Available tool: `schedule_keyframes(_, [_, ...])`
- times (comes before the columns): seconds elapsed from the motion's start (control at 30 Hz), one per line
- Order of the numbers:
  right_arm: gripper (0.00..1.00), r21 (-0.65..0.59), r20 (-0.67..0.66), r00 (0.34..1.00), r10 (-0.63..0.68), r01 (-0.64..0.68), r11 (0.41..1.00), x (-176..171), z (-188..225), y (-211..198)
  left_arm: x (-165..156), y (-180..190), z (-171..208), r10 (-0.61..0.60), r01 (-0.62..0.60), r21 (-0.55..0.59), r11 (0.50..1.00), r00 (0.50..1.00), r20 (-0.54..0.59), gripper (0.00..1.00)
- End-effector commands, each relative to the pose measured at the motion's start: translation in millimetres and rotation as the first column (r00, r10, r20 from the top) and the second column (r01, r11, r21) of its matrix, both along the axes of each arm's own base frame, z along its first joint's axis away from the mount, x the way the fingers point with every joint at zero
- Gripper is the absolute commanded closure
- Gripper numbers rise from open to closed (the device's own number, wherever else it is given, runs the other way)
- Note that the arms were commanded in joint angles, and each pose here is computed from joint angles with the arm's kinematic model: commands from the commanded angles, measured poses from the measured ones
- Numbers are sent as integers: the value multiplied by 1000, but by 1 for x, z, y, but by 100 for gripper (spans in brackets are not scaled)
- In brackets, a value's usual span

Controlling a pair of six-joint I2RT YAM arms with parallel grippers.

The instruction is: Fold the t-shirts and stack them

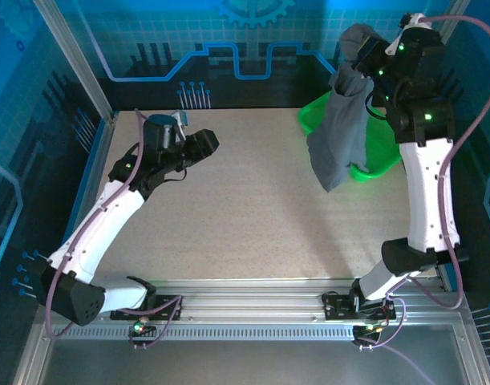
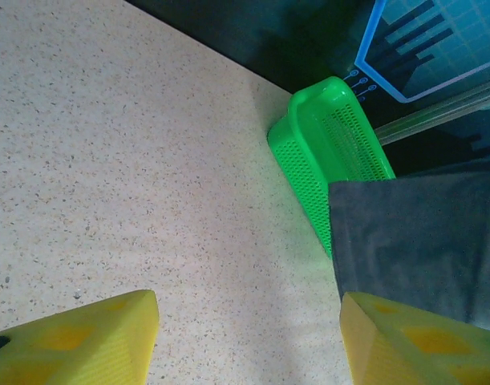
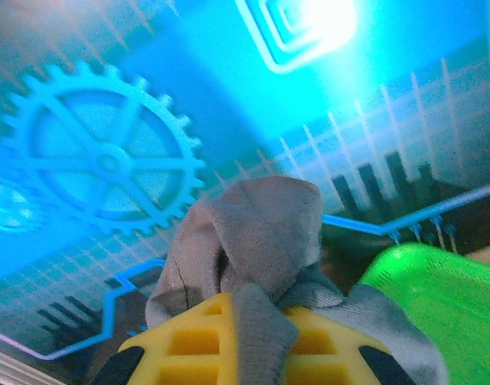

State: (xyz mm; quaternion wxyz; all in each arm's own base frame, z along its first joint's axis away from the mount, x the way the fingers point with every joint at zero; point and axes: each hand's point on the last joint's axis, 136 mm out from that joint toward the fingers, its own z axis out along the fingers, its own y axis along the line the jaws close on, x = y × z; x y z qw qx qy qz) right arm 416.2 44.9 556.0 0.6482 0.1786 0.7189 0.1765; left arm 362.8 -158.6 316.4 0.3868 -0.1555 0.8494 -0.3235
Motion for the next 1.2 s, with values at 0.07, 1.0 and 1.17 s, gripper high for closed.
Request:
schedule_keyframes(0.07, [100, 43, 302, 949, 95, -113, 993, -45, 95, 30, -11, 15, -6, 43, -42, 45, 998, 999, -21, 37])
schedule_keyframes(1.0, [100, 145, 414, 853, 318, -407, 902, 5, 102, 182, -39, 64, -19, 180, -178, 26, 984, 979, -100, 37])
schedule_keyframes(1.17, [100, 177, 74, 909, 411, -418, 891, -17, -8, 240, -40, 75, -29, 215, -211, 42, 977, 970, -114, 37])
